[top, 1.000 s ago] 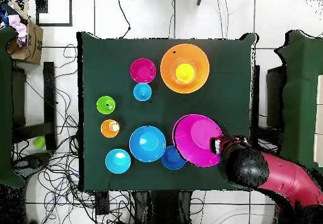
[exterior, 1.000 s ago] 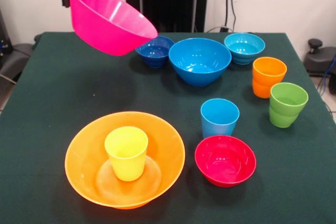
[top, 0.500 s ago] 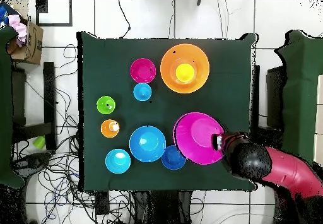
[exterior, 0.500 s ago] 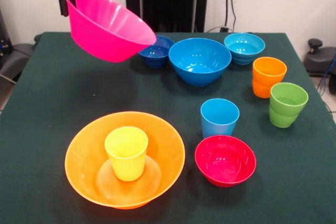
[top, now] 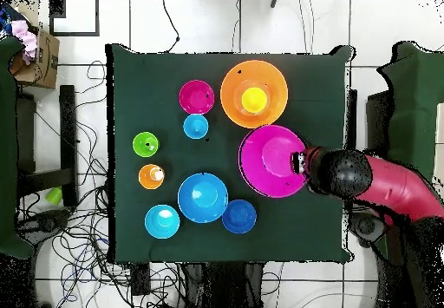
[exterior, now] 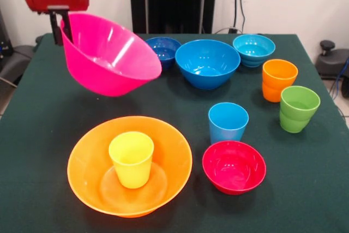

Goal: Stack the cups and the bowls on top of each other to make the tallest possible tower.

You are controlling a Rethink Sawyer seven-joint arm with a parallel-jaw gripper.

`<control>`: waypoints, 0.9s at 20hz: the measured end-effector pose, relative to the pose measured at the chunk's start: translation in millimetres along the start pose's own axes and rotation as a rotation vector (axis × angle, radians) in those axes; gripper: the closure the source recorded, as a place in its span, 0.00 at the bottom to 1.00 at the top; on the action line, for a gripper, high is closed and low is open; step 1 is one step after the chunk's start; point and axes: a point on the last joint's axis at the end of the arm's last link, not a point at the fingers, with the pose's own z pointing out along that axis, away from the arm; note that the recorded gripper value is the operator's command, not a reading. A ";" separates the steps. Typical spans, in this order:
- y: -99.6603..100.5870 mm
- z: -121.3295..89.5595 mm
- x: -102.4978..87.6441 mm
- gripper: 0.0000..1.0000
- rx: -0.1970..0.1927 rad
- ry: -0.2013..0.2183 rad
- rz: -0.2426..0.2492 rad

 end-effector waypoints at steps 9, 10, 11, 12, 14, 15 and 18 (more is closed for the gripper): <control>7.8 30.4 -71.1 1.00 -0.022 -0.061 0.002; 7.4 33.0 -76.5 1.00 -0.027 -0.068 0.008; 7.3 34.3 -79.2 1.00 -0.031 -0.071 0.014; 6.9 35.1 -80.6 1.00 -0.035 -0.072 0.019; 6.5 36.2 -83.2 1.00 -0.048 -0.076 0.036; 6.2 35.6 -84.0 1.00 -0.055 -0.078 0.045; 2.9 32.6 -85.3 1.00 -0.063 -0.084 0.064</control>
